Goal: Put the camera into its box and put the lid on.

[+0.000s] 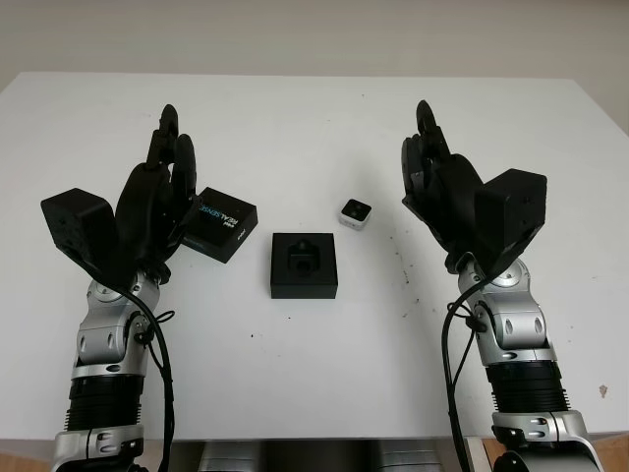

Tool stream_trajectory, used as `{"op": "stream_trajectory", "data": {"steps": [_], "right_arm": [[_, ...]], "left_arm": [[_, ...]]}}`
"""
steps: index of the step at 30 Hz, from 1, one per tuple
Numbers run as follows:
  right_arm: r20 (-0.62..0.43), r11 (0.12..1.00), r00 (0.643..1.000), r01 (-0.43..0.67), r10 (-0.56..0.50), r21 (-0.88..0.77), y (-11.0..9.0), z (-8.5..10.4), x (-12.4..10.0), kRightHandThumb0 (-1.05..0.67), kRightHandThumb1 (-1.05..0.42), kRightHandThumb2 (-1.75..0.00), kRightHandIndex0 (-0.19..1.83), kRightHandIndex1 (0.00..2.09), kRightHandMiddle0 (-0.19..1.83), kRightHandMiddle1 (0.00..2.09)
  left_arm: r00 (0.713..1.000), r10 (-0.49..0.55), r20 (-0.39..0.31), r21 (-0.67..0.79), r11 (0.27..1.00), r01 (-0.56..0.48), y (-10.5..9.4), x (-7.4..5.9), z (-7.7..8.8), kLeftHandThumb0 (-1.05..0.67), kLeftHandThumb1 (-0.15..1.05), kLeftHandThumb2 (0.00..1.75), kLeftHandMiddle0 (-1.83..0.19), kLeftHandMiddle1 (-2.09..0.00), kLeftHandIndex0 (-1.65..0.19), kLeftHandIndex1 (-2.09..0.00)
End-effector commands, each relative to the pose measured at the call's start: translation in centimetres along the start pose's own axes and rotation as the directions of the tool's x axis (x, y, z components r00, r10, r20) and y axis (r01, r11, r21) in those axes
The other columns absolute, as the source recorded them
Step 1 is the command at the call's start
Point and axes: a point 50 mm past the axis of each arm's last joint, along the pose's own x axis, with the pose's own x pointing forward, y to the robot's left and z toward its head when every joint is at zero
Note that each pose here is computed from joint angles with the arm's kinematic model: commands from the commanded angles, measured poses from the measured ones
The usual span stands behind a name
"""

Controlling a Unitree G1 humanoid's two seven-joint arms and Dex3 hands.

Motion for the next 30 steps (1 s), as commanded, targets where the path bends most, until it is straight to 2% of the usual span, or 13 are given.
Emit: {"op": "stream_trajectory", "data": {"steps": [1, 9, 11, 15, 17, 21, 24, 30], "right_arm": [[0.005, 1.0, 1.0, -0.002, 0.002, -0.002, 0.0, 0.1, -0.3, -0.82, -1.05, -0.67, -0.19, 0.0, -0.19, 0.0], [-0.032, 0.999, 0.999, -0.023, 0.022, -0.037, 0.1, 0.0, -0.3, -0.85, -1.05, -0.66, -0.19, 0.0, -0.19, 0.0], [-0.018, 0.997, 0.999, 0.027, -0.028, -0.071, 0.0, 0.1, -0.2, -0.8, -1.05, -0.57, -0.19, 0.0, -0.18, 0.01], [0.037, 0.98, 0.99, 0.139, -0.135, -0.141, -0.4, 0.5, 0.4, -0.71, -1.03, -0.16, -0.02, 0.09, -0.03, 0.08], [0.058, 0.962, 0.987, 0.16, -0.15, -0.22, -0.7, 0.8, 0.8, -0.68, -1.0, -0.09, 0.06, 0.13, 0.02, 0.11], [0.085, 0.884, 0.986, 0.166, -0.143, -0.436, -1.2, 1.2, 2.1, -0.68, -0.94, -0.05, 0.19, 0.18, 0.12, 0.16], [0.049, 0.81, 0.992, 0.125, -0.119, -0.573, -1.4, 1.1, 3.1, -0.7, -0.92, -0.04, 0.19, 0.18, 0.15, 0.16], [-0.016, 0.713, 0.996, 0.05, -0.086, -0.7, -1.6, 0.2, 4.5, -0.75, -0.89, -0.05, 0.23, 0.17, 0.23, 0.14]], "left_arm": [[1.0, -0.001, 0.005, 0.012, 1.0, 0.001, 0.1, -0.3, 0.2, -0.81, 1.05, 0.64, 0.19, 0.0, 0.19, 0.0], [1.0, -0.003, -0.006, 0.009, 1.0, 0.003, 0.0, -0.3, 0.2, -0.81, 1.05, 0.64, 0.19, 0.0, 0.19, 0.0], [1.0, -0.002, -0.007, 0.012, 1.0, 0.003, -0.1, -0.3, 0.1, -0.81, 1.05, 0.65, 0.19, 0.0, 0.19, 0.0], [1.0, -0.004, -0.007, 0.004, 1.0, 0.004, -0.1, -0.2, 0.0, -0.8, 1.05, 0.65, 0.19, 0.0, 0.19, 0.0], [1.0, -0.003, -0.005, 0.008, 1.0, 0.003, -0.1, -0.2, 0.0, -0.79, 1.05, 0.65, 0.19, 0.0, 0.19, 0.0], [1.0, -0.009, -0.004, 0.008, 1.0, 0.009, -0.2, -0.1, 0.0, -0.78, 1.05, 0.66, 0.19, 0.0, 0.19, 0.0], [1.0, -0.007, -0.004, 0.009, 1.0, 0.007, -0.2, -0.1, 0.0, -0.78, 1.05, 0.66, 0.19, 0.0, 0.19, 0.0], [1.0, 0.0, -0.006, 0.006, 1.0, 0.0, 0.0, -0.3, 0.1, -0.8, 1.05, 0.63, 0.19, 0.0, 0.19, 0.0]]}}
